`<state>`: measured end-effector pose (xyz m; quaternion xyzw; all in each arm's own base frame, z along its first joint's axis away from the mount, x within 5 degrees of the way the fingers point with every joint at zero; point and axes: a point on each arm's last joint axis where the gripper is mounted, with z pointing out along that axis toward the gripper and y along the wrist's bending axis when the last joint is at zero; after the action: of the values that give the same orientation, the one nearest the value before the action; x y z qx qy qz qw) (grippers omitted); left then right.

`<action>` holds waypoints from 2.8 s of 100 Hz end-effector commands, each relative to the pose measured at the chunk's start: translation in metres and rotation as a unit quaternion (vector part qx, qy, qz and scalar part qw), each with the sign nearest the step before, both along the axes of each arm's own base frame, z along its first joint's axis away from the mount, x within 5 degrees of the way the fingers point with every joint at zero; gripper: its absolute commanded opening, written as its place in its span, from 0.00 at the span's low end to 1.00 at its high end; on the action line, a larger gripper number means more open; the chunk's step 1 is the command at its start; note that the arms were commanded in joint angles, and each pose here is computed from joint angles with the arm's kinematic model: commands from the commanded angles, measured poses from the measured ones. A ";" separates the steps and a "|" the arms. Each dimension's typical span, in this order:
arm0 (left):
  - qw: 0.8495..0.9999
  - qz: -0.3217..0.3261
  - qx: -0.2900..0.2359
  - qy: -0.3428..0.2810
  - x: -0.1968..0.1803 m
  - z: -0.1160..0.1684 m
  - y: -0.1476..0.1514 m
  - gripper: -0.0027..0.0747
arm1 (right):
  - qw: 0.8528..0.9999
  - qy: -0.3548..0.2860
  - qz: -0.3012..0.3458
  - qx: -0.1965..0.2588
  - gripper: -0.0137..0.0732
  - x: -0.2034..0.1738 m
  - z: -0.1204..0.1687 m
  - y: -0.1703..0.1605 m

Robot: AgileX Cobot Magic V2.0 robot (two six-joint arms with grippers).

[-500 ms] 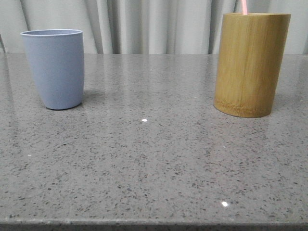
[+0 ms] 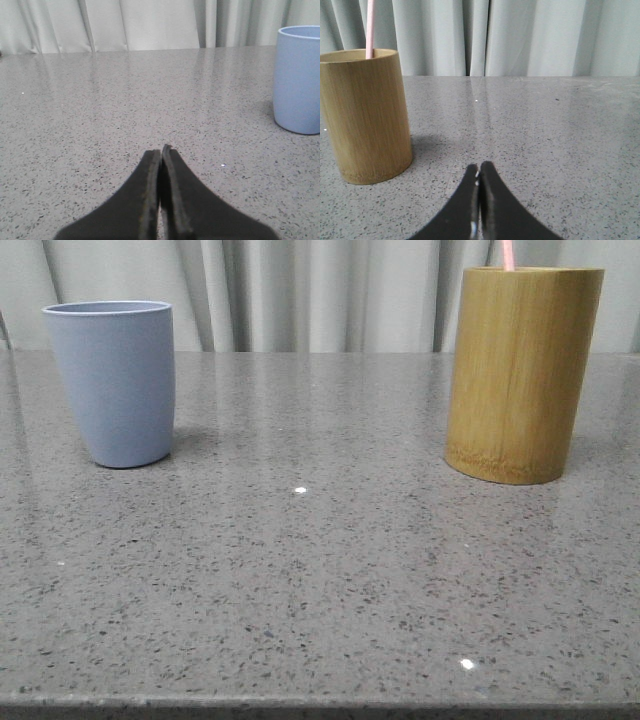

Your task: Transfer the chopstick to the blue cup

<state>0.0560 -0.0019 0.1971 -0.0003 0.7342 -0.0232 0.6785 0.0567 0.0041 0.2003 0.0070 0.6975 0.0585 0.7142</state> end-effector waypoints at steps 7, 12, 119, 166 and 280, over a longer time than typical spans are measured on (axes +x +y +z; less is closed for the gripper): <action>0.998 0.000 -0.008 -0.056 -0.002 0.007 0.000 0.01 | 0.999 -0.050 -0.004 -0.003 0.04 -0.002 0.008 -0.001; 0.998 0.000 -0.008 -0.056 -0.002 0.007 0.000 0.01 | 0.998 -0.058 -0.004 -0.002 0.04 -0.002 0.010 -0.001; 1.000 -0.007 -0.029 -0.003 0.017 0.135 -0.002 0.01 | 0.996 0.087 -0.002 -0.012 0.10 0.020 0.107 0.001; 0.998 -0.006 -0.028 0.048 0.059 0.156 -0.004 0.59 | 0.989 0.145 0.000 -0.011 0.54 0.059 0.135 0.004; 0.964 -0.113 -0.011 0.239 0.178 0.215 -0.052 0.53 | 0.988 0.153 0.001 -0.011 0.54 0.058 0.133 0.004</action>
<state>0.2232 -0.0416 0.3942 0.0540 0.8853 -0.0886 0.4533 0.1121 0.0086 0.3178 0.0075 0.8254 0.0491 0.5624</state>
